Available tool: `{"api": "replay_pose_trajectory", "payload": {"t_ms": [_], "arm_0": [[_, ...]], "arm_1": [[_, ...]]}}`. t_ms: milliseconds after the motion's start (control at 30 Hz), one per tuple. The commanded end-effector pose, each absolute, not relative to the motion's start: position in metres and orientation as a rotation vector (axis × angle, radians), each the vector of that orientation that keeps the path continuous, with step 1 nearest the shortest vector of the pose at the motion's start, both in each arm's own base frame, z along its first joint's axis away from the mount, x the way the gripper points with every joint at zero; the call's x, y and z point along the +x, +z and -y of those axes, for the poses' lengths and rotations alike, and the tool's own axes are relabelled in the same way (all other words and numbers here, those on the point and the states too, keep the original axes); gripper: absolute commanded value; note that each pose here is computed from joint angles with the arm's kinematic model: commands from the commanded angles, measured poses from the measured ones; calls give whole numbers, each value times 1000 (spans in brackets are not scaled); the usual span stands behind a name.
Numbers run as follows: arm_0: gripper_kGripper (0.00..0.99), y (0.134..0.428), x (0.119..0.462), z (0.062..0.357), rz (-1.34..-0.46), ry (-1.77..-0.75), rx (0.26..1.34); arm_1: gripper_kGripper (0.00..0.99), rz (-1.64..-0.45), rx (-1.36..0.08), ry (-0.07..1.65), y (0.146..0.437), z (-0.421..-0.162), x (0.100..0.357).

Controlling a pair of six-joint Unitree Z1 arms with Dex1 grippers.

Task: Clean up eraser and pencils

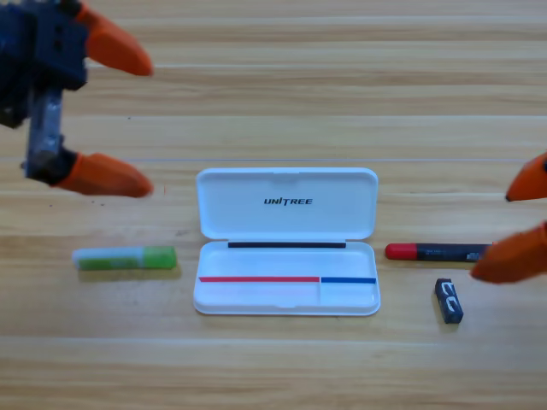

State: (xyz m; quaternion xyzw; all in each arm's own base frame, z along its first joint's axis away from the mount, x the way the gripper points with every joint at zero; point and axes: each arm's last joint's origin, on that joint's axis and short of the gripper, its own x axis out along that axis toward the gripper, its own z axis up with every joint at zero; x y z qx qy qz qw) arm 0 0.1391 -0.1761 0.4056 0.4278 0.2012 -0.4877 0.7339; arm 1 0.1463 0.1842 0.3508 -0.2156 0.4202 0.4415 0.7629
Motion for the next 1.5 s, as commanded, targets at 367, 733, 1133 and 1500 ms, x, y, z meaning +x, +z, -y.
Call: {"api": "replay_pose_trajectory", "payload": {"t_ms": [367,733,1133,1500], "arm_0": [[976,323,249,158,-816,-972,1346],[979,269,301,171,-1102,-982,1222],[990,231,319,184,-1230,-973,1121],[990,232,313,182,-1227,-990,1105]], "arm_1": [[989,-1303,-339,577,261,-219,207],[908,-1423,-163,316,207,-243,233],[821,-1484,-110,202,173,-239,247],[0,-1516,-83,139,156,-225,251]]}}
